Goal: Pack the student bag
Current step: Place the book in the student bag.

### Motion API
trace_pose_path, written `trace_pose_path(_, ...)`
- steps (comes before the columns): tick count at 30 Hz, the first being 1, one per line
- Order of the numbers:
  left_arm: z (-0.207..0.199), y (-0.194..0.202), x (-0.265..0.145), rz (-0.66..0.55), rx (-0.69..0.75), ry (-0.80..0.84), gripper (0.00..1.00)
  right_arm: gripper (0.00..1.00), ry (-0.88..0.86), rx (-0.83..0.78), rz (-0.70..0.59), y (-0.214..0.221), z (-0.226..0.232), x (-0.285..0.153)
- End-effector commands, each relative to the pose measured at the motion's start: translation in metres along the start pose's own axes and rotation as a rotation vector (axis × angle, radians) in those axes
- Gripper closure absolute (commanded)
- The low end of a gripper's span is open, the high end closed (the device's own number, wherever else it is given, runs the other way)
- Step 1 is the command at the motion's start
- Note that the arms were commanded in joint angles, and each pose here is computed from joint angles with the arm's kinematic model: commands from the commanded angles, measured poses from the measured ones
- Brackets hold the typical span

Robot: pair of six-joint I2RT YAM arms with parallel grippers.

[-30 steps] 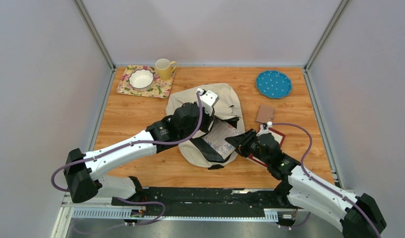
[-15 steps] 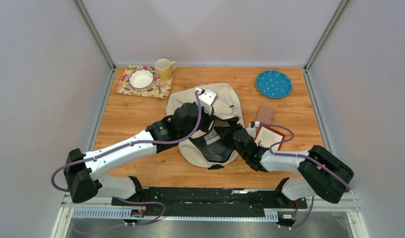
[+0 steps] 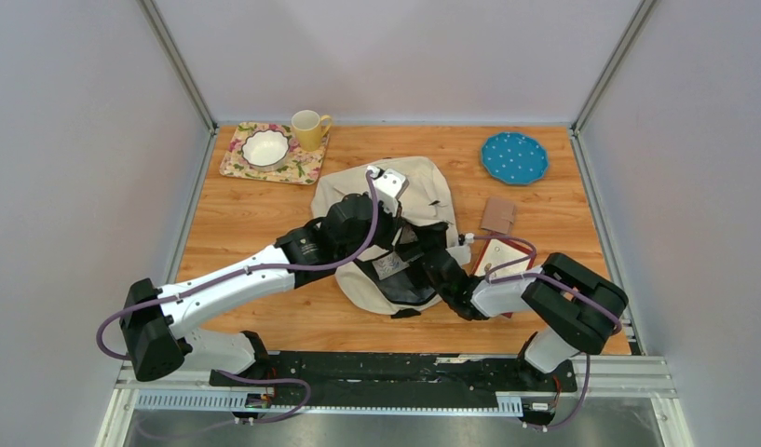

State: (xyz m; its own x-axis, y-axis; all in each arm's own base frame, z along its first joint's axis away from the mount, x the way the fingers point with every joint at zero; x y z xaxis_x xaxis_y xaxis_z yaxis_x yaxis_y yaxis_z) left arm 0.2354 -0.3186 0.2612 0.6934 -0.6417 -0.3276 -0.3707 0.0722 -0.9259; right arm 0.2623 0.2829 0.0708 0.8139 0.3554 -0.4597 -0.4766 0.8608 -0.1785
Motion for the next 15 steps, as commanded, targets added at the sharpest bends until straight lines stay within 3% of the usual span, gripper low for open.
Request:
trace_pose_path(1,-0.014,-0.031,-0.009,-0.108,-0.043,0.064,1.0,0.33,-0.092,-0.061,0.139,0.011,0.008,-0.008)
trace_pose_path(3,-0.014,-0.03,-0.011,-0.105,-0.037,0.066,1.0,0.16,-0.128,-0.109,0.176,0.015,0.011,-0.015)
trace_pose_path(7,-0.011,-0.028,-0.013,-0.105,-0.036,0.06,1.0,0.11,-0.094,-0.182,0.199,0.015,0.004,-0.024)
trace_pose_path(11,-0.009,-0.026,-0.015,-0.109,-0.039,0.056,1.0,0.16,-0.076,-0.181,0.195,0.013,0.003,-0.026)
trace_pose_path(15,-0.008,-0.024,-0.016,-0.105,-0.043,0.058,1.0,0.35,-0.088,-0.156,0.202,0.016,0.012,-0.023)
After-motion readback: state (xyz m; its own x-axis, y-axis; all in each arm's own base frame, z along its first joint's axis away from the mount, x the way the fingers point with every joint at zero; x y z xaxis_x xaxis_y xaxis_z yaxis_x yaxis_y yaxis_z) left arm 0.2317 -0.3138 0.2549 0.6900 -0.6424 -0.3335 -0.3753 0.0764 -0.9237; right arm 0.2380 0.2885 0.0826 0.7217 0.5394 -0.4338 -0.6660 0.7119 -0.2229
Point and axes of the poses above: each gripper's point midway between its finger pads, its own x axis out along the fingers, its own z axis along the line the jaws close on, y = z × x, the point moved 2 cm from there along -x, back along the fingers, and after that the axes turned 4 degrees about -x, right-handed, at the moved point
